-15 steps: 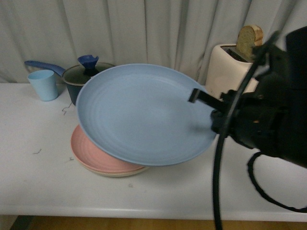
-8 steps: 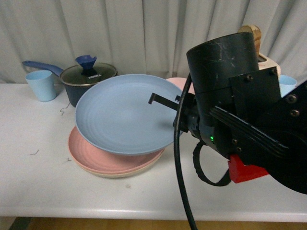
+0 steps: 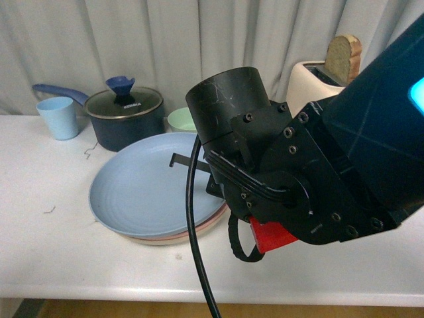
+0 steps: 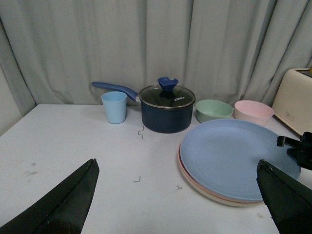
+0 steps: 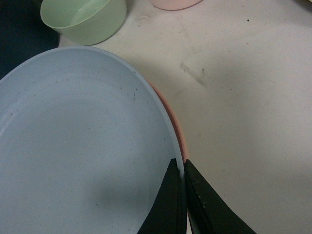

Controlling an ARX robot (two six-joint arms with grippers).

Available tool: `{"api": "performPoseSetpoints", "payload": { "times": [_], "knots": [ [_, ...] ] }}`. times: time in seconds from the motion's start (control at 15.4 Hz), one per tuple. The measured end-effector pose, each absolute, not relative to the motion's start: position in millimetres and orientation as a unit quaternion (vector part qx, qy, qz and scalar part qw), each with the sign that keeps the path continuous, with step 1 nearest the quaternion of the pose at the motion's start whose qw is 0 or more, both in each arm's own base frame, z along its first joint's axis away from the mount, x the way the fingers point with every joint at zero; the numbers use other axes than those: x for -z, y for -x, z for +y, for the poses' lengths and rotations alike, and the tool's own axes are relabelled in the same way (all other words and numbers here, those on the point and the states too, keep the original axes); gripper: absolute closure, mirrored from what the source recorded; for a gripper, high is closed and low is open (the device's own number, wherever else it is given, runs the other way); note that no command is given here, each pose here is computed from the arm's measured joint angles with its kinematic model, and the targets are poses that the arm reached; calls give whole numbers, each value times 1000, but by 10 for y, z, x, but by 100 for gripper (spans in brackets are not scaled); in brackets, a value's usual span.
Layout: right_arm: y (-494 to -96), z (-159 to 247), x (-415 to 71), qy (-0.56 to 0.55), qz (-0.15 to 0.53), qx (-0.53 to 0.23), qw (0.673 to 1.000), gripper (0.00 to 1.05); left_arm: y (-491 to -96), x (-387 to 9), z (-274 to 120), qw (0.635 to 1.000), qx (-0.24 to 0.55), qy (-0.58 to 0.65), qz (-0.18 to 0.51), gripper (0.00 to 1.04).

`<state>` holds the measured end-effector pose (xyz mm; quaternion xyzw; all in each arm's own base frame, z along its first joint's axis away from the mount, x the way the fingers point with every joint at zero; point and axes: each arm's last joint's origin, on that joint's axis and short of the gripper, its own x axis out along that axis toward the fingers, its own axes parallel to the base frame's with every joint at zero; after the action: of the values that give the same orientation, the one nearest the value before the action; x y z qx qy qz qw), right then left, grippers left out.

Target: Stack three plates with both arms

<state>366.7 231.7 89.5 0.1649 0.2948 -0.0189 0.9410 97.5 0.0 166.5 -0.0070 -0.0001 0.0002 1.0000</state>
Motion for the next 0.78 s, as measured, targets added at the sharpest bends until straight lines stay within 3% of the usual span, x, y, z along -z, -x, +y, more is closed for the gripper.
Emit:
{"api": "performPoseSetpoints", "payload": {
  "times": [0.32, 0.52, 0.78],
  "knots": [
    [-3787, 2373, -914, -150, 304, 50, 940, 100, -975, -1665, 0, 1000, 0, 7, 0, 7],
    [-3797, 2384, -905, -170, 301, 45, 937, 69, -975, -1665, 0, 1000, 0, 7, 0, 7],
    [-3340, 2089, -1364, -257, 270, -70, 925, 18, -975, -1665, 0, 1000, 0, 7, 0, 7]
  ]
}}
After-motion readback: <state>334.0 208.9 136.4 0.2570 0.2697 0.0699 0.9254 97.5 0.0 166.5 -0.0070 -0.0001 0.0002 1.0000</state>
